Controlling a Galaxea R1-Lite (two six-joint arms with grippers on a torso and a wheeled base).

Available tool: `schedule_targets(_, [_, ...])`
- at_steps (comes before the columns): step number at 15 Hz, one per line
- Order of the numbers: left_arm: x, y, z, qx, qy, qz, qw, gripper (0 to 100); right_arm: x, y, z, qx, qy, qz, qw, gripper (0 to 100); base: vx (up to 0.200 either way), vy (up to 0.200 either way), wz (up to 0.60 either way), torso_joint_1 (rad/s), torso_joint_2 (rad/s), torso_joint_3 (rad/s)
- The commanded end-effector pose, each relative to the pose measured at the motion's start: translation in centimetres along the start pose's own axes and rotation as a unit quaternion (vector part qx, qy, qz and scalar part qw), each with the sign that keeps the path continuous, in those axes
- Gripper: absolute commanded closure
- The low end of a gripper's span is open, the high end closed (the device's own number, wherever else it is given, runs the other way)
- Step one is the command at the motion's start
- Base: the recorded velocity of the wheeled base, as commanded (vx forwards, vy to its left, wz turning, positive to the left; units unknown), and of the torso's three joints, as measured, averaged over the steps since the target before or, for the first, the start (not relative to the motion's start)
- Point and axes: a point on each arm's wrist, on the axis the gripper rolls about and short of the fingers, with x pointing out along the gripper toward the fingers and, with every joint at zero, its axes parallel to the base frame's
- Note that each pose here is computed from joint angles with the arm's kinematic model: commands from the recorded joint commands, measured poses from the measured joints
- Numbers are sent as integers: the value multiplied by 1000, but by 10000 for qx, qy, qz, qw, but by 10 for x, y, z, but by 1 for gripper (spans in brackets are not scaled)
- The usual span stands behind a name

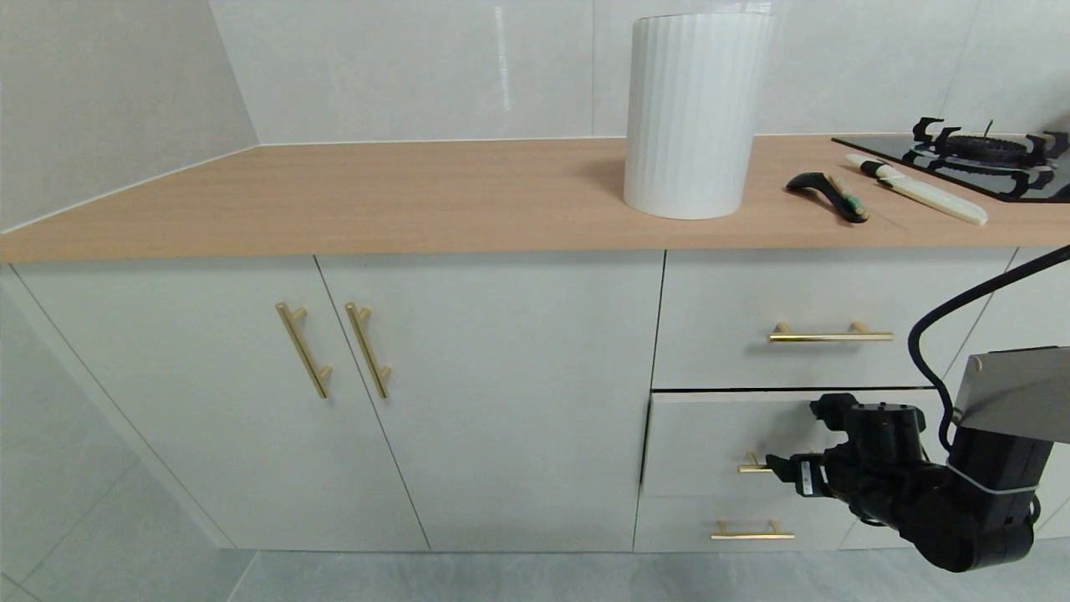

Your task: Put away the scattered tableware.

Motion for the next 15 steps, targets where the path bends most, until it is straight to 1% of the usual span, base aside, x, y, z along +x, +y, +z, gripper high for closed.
schedule_targets(1, [0,0,0,-2,-1,4,10000,0,-13,-1,4,3,-41,7,10000,0,0,0,0,0,0,0])
schedule_targets(3, [0,0,0,-2,-1,4,10000,0,-24,-2,2,-3,21,36,10000,0,0,0,0,0,0,0])
schedule_targets(4, [0,0,0,-2,-1,4,10000,0,-37,0,1,-102,80,93,9999,0,0,0,0,0,0,0])
schedule_targets(5, [0,0,0,-2,-1,4,10000,0,-45,2,4,-151,40,126,9998,0,0,0,0,0,0,0])
schedule_targets(6, [0,0,0,-2,-1,4,10000,0,-56,5,9,-189,-17,190,9996,0,0,0,0,0,0,0])
schedule_targets(8, [0,0,0,-2,-1,4,10000,0,-87,12,28,-279,-145,340,9989,0,0,0,0,0,0,0])
schedule_targets(10, [0,0,0,-2,-1,4,10000,0,-115,13,43,-315,-184,449,9983,0,0,0,0,0,0,0])
schedule_targets(11, [0,0,0,-2,-1,4,10000,0,-152,13,66,-344,-312,610,9971,0,0,0,0,0,0,0])
schedule_targets(13, [0,0,0,-2,-1,4,10000,0,-192,8,94,-338,-302,641,9969,0,0,0,0,0,0,0])
schedule_targets(15, [0,0,0,-2,-1,4,10000,0,-209,8,128,-292,-138,628,9975,0,0,0,0,0,0,0])
